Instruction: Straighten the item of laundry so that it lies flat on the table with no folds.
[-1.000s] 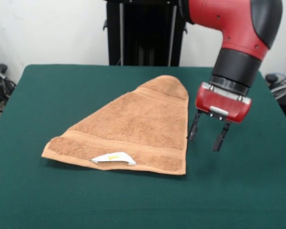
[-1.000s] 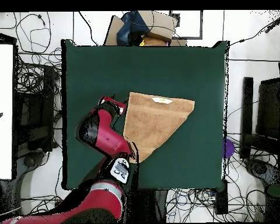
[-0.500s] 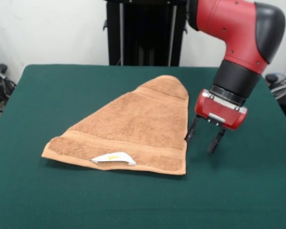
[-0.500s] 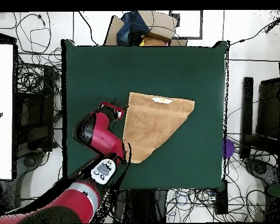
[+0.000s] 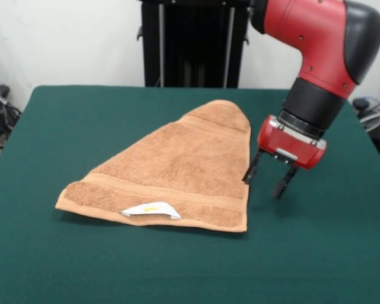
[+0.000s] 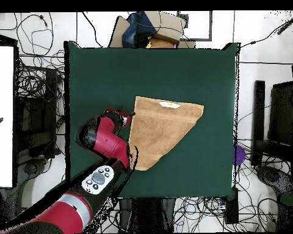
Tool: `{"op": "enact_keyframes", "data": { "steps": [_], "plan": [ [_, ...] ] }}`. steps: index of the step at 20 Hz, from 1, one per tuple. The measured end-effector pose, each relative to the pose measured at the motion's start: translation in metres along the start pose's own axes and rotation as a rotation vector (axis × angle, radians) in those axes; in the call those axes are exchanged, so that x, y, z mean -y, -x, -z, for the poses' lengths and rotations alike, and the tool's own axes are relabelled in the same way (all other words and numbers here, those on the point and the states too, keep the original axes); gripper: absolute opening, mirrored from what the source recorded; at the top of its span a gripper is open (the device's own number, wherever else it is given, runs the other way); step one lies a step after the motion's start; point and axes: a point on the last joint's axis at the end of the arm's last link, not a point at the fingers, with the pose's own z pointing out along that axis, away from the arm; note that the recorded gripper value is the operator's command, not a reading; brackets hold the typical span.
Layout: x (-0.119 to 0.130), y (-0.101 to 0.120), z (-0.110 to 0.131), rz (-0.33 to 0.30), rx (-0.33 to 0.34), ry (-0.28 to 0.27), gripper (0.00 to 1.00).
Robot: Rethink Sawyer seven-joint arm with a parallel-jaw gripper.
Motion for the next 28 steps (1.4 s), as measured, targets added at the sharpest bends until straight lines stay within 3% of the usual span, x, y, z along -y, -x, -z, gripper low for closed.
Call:
{"op": "enact_keyframes", "data": {
  "steps": [17, 28],
  "plan": [
    [0.034, 0.07, 0.003, 0.009, 0.112, -0.041, 1.0],
    [0.025, 0.081, -0.014, 0.049, 0.117, -0.048, 1.0]
  ]
}}
